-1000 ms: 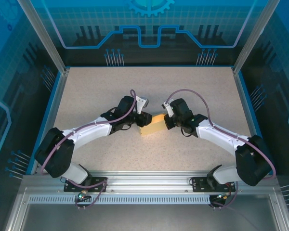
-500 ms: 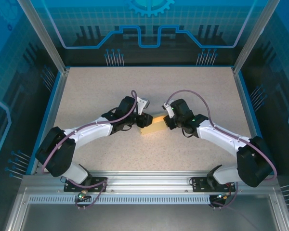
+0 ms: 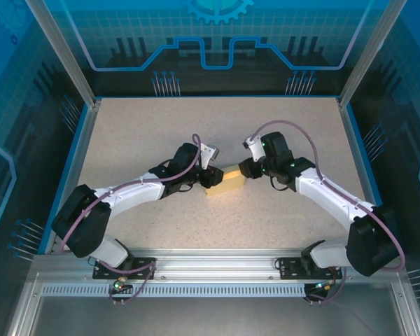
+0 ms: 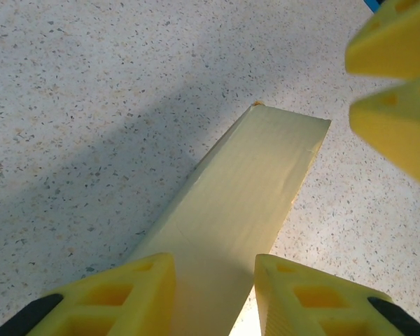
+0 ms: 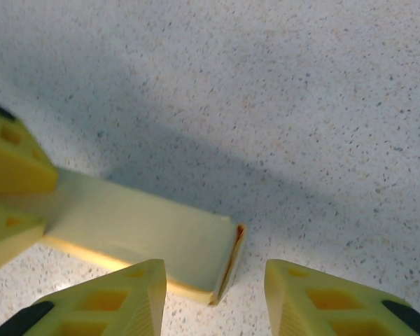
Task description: Fold the paper box
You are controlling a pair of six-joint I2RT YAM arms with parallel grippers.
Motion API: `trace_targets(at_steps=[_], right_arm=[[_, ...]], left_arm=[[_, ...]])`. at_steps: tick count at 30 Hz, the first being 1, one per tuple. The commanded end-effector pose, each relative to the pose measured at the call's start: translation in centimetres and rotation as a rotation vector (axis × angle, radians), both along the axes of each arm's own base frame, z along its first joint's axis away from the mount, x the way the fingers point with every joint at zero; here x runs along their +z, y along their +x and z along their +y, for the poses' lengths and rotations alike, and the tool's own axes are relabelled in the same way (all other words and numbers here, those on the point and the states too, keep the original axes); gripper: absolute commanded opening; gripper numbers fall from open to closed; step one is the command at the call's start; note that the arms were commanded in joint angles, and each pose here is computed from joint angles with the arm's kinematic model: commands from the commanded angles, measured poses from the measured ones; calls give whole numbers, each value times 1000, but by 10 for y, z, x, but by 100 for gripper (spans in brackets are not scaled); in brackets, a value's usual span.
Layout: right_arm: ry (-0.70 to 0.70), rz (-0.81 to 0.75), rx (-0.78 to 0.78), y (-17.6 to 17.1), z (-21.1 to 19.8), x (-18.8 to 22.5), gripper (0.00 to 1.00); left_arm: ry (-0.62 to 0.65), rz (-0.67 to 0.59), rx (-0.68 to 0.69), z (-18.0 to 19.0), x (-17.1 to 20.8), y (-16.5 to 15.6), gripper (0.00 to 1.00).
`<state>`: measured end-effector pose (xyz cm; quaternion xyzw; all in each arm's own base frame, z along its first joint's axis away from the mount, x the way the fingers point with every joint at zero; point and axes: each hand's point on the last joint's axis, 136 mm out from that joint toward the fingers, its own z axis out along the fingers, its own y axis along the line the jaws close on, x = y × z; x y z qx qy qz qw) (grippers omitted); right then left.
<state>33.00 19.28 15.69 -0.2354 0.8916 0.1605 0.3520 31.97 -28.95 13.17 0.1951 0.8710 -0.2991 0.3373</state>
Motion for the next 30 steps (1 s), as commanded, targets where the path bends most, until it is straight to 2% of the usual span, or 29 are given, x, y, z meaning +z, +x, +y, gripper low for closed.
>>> trace_targets(at_steps=[1,10,24,30], right_arm=[[103,69,54,6,10,3,43],[137,175,50,19,7,-23,44],[161,267,9,-1,-8,-63,42],[169,293,5,-8,-9,-74,40]], left_arm=[[45,33,-9,5,-19,-10,37],[41,24,-7,5,-15,-9,37],[33,6,-2,6,-9,-9,38],[9,-20,13,7,5,-8,45]])
